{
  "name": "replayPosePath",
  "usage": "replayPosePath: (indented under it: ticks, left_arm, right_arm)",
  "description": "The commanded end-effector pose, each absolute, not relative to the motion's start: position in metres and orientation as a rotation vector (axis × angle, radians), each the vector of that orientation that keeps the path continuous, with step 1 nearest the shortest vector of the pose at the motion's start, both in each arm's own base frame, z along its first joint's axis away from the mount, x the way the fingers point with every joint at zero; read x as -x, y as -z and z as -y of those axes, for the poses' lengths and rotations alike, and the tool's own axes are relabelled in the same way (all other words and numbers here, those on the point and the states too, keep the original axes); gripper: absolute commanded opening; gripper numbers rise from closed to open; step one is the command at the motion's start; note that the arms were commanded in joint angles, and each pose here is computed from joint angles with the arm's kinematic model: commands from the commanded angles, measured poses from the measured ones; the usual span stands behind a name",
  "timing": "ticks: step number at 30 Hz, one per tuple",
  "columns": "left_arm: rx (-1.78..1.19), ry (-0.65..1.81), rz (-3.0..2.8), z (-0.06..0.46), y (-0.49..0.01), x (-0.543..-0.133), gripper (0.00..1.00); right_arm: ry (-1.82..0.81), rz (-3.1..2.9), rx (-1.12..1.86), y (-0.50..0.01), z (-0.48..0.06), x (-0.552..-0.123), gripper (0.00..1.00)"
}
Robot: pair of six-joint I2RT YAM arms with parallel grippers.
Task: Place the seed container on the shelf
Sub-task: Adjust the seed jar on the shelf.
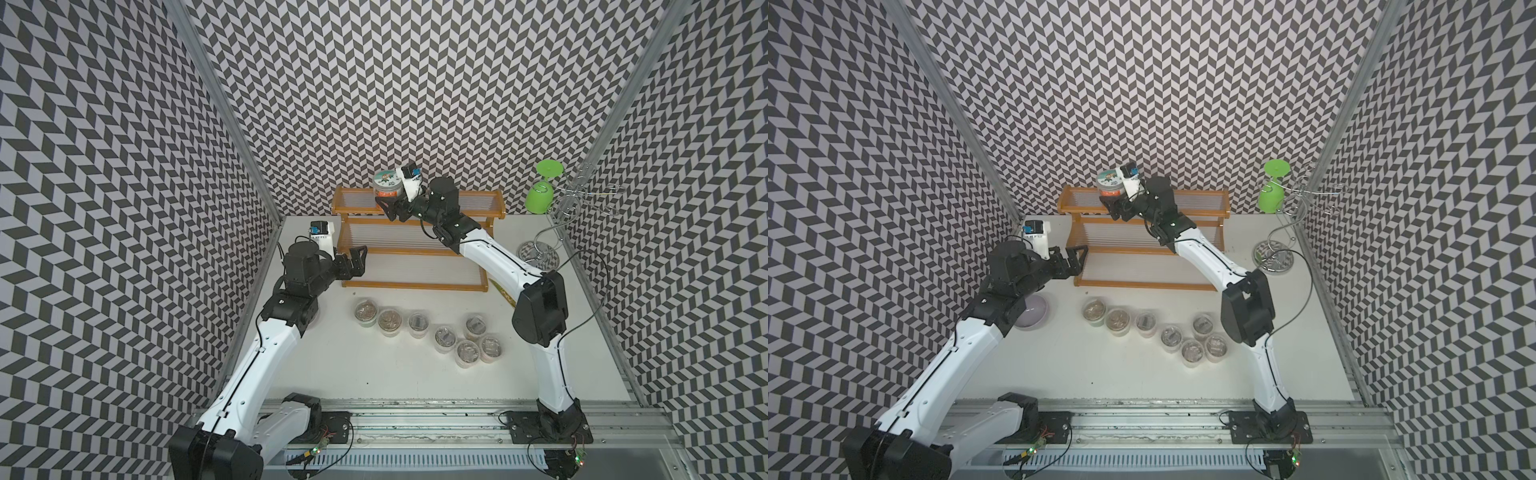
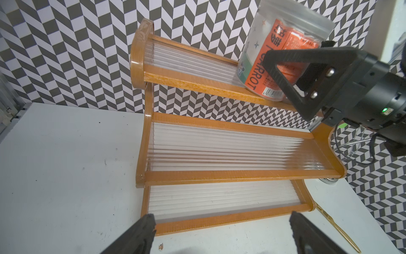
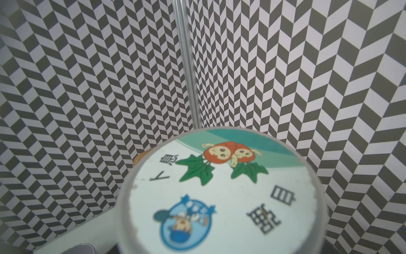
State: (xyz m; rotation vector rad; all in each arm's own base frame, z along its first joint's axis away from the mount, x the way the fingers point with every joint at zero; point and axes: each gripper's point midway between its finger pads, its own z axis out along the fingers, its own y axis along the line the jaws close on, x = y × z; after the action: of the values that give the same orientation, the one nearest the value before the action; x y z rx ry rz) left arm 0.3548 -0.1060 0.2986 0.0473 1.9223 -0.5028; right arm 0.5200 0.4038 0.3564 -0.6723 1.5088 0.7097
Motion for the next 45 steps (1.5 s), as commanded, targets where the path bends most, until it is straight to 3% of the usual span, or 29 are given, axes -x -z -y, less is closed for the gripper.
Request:
replayPosePath:
  ticks: [1, 15, 35, 41, 45]
  left_arm:
    - [-0.060, 0.497, -1.929, 0.105, -0.298, -0.355, 1.00]
    - [-0.068, 0.496, -1.940, 0.106, -0.294, -0.355, 0.99]
    - [-0.066, 0.498, -1.939, 0.105, -0.295, -0.355, 0.99]
    - [-0.062, 0.494, -1.937, 0.104, -0.296, -0.356, 1.00]
    - [-0.066, 0.500, -1.940, 0.105, -0.296, -0.356, 1.00]
  right_arm:
    - [-0.662, -1.422, 0.631, -0.377, -0.402, -0.528, 0.81]
    - [-0.575, -1.429, 0.584, -0.373, -0.390, -0.543, 0.82]
    - [-0.687, -1.437, 0.681, -0.382, -0.398, -0.511, 0.85]
    - [-0.682, -1.443, 0.689, -0.382, -0.400, -0.513, 0.81]
    - [-0.658, -1.459, 0.664, -0.380, -0.396, -0.517, 0.90]
